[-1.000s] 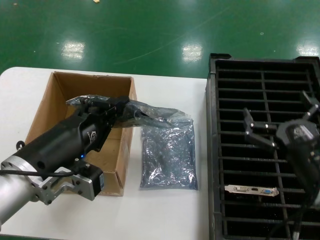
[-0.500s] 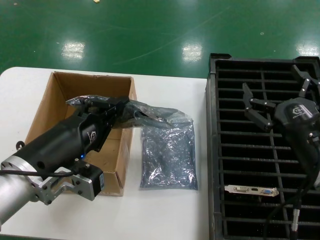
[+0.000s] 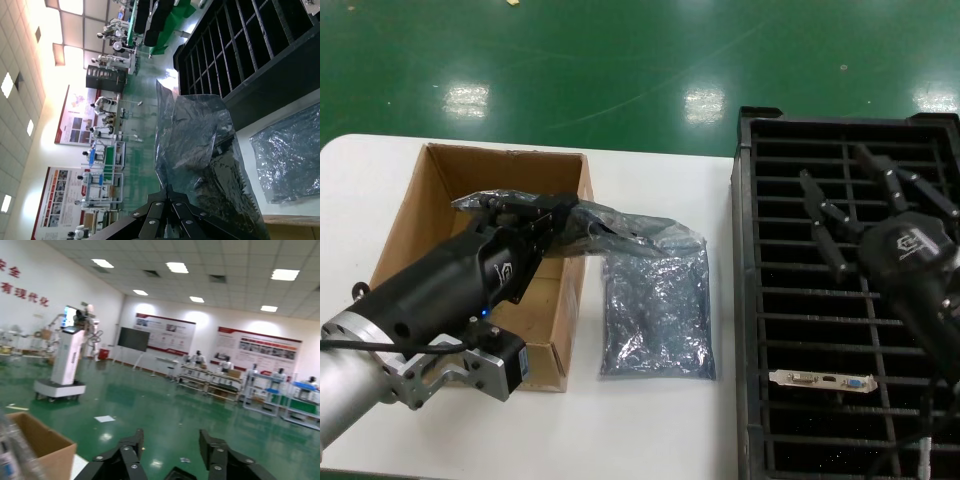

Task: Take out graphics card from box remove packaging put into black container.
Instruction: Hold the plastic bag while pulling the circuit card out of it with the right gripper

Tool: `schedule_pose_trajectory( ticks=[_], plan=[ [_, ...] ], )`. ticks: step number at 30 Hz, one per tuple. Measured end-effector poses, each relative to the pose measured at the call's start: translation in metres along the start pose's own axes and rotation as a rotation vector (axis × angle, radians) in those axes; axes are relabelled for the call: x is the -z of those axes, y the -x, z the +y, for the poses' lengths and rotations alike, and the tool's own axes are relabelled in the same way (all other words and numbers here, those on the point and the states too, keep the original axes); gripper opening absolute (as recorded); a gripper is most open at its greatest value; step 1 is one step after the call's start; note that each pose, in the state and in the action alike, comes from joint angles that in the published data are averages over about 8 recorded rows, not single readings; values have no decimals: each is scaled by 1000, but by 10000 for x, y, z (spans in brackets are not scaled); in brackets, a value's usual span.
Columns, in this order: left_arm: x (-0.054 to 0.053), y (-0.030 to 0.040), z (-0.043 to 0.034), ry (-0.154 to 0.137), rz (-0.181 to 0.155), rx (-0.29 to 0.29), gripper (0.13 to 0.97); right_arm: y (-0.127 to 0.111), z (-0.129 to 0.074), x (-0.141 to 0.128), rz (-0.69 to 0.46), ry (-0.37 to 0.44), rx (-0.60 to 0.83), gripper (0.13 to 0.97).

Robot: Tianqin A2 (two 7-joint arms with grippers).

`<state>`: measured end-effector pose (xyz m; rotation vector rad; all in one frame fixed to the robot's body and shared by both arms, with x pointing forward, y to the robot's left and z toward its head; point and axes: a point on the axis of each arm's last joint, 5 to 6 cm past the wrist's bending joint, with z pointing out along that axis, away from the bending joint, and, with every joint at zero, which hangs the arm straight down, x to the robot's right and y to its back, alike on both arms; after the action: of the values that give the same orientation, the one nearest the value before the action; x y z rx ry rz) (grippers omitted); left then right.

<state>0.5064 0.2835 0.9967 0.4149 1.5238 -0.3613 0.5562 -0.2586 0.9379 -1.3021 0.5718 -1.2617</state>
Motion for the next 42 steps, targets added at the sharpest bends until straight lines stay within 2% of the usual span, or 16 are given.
schedule_pose_trajectory(
  ticks=[5,6,14,23,28,34,42],
  plan=[
    [0,0,0,0,0,0,140,51,8,78,-79,1,26,396],
    [0,0,0,0,0,0,140,66,9,95,-97,0,30,396],
    [0,0,0,0,0,0,140,158,6,212,-227,-13,67,242],
    [0,0,0,0,0,0,140,240,14,272,-357,-47,151,155],
    [0,0,0,0,0,0,140,289,13,218,-418,-76,188,153],
    [0,0,0,0,0,0,140,317,7,31,-477,-102,241,137],
    [0,0,0,0,0,0,140,241,-6,-222,-566,-111,310,134]
  ],
)
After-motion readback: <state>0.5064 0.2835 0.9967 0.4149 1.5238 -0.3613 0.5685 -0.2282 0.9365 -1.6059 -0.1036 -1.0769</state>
